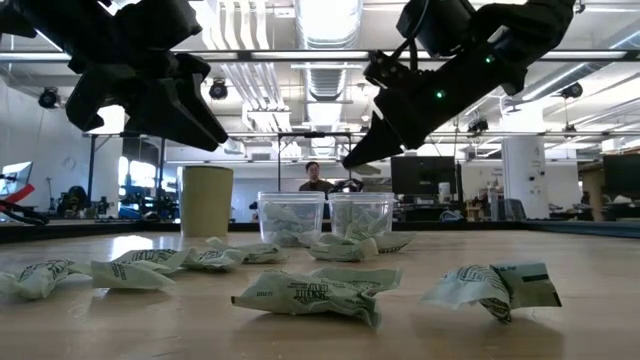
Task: Pick and place items into bin
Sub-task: Put the stevia packet into the right transparent bin, then put the stevia packet into the left transparent bin
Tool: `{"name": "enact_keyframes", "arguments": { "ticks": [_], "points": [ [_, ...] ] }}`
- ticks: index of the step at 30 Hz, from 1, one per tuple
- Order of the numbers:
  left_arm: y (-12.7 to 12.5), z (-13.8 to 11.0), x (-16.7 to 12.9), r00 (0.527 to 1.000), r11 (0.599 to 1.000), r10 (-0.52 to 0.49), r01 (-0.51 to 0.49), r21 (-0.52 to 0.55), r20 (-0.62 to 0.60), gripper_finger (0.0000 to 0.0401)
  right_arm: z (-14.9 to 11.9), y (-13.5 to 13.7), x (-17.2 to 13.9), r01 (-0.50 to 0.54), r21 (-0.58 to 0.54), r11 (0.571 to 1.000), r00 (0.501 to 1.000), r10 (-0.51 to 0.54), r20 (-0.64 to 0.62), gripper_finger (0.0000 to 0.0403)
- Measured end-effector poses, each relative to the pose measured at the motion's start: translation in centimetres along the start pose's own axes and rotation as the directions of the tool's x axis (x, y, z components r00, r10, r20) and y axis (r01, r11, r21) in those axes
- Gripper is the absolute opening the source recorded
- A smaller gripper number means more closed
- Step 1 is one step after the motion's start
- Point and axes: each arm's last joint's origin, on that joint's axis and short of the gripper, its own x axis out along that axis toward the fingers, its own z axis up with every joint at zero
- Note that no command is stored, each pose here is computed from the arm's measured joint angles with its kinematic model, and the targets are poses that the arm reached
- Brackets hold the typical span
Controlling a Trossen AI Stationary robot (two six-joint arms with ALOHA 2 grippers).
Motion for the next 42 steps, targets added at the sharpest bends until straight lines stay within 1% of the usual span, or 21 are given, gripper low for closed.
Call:
{"name": "enact_keyframes", "arguments": {
  "ticks": [4, 6, 8, 12, 14, 16, 18, 21, 24, 27, 32, 37, 42],
  "points": [
    [0.0, 0.0, 0.0, 1.000, 1.000, 0.000, 0.000, 0.000, 0.000, 0.0121, -0.3, -0.1, 0.0, 0.007, 0.024, 1.000, 1.000, -0.007, -0.009, 0.0045],
    [0.0, 0.0, 0.0, 1.000, 1.000, 0.000, 0.000, 0.000, 0.000, 0.0121, -0.5, -0.2, 0.0, 0.030, 0.029, 0.999, 0.999, -0.030, -0.013, 0.0062],
    [0.0, 0.0, 0.0, 1.000, 1.000, 0.000, 0.000, 0.000, 0.000, 0.0121, -0.6, -0.3, 0.0, 0.051, 0.026, 0.998, 0.999, -0.051, -0.015, 0.0080],
    [0.0, 0.0, 0.0, 1.000, 1.000, -0.003, 0.003, -0.003, 0.000, 0.0121, -0.4, -0.3, 0.0, 0.053, 0.000, 0.999, 0.999, -0.053, -0.010, 0.0106],
    [-0.1, 0.0, 0.0, 0.999, 0.999, -0.040, 0.040, -0.003, 0.004, 0.0121, -0.2, -0.1, -0.1, 0.048, -0.019, 0.999, 0.999, -0.048, -0.003, 0.0114],
    [-0.3, 0.0, 0.0, 0.993, 0.993, -0.120, 0.120, -0.003, 0.013, 0.0121, -0.1, 0.3, -0.3, 0.037, -0.044, 0.998, 0.999, -0.037, 0.004, 0.0118],
    [-0.6, 0.1, -0.1, 0.977, 0.978, -0.210, 0.210, -0.002, 0.024, 0.0121, -0.1, 0.8, -0.5, 0.023, -0.072, 0.997, 1.000, -0.022, 0.008, 0.0121],
    [-1.0, 0.1, -0.1, 0.939, 0.940, -0.341, 0.342, 0.001, 0.039, 0.0121, 0.0, 1.6, -0.9, -0.003, -0.117, 0.993, 1.000, 0.005, 0.012, 0.0119],
    [-1.5, 0.1, 0.1, 0.906, 0.906, -0.422, 0.423, -0.030, 0.043, 0.0121, 0.0, 2.2, -1.3, -0.024, -0.158, 0.987, 1.000, 0.026, 0.012, 0.0114],
    [-2.1, 0.0, 0.7, 0.892, 0.890, -0.451, 0.452, -0.060, 0.036, 0.0121, 0.2, 2.7, -1.9, -0.041, -0.177, 0.983, 0.999, 0.044, 0.013, 0.0108],
    [-3.6, -0.5, 2.4, 0.885, 0.882, -0.466, 0.465, -0.081, 0.002, 0.0121, 0.4, 2.9, -2.5, -0.053, -0.176, 0.983, 0.998, 0.056, 0.012, 0.0100],
    [-5.3, -1.0, 3.7, 0.857, 0.857, -0.513, 0.508, -0.082, -0.048, 0.0121, 0.2, 2.8, -2.6, -0.056, -0.172, 0.984, 0.998, 0.054, -0.014, 0.0094],
    [-6.0, -0.9, 4.2, 0.841, 0.843, -0.537, 0.532, -0.085, -0.067, 0.0121, 0.1, 2.8, -2.6, -0.056, -0.172, 0.984, 0.998, 0.053, -0.021, 0.0095]
  ]
}}
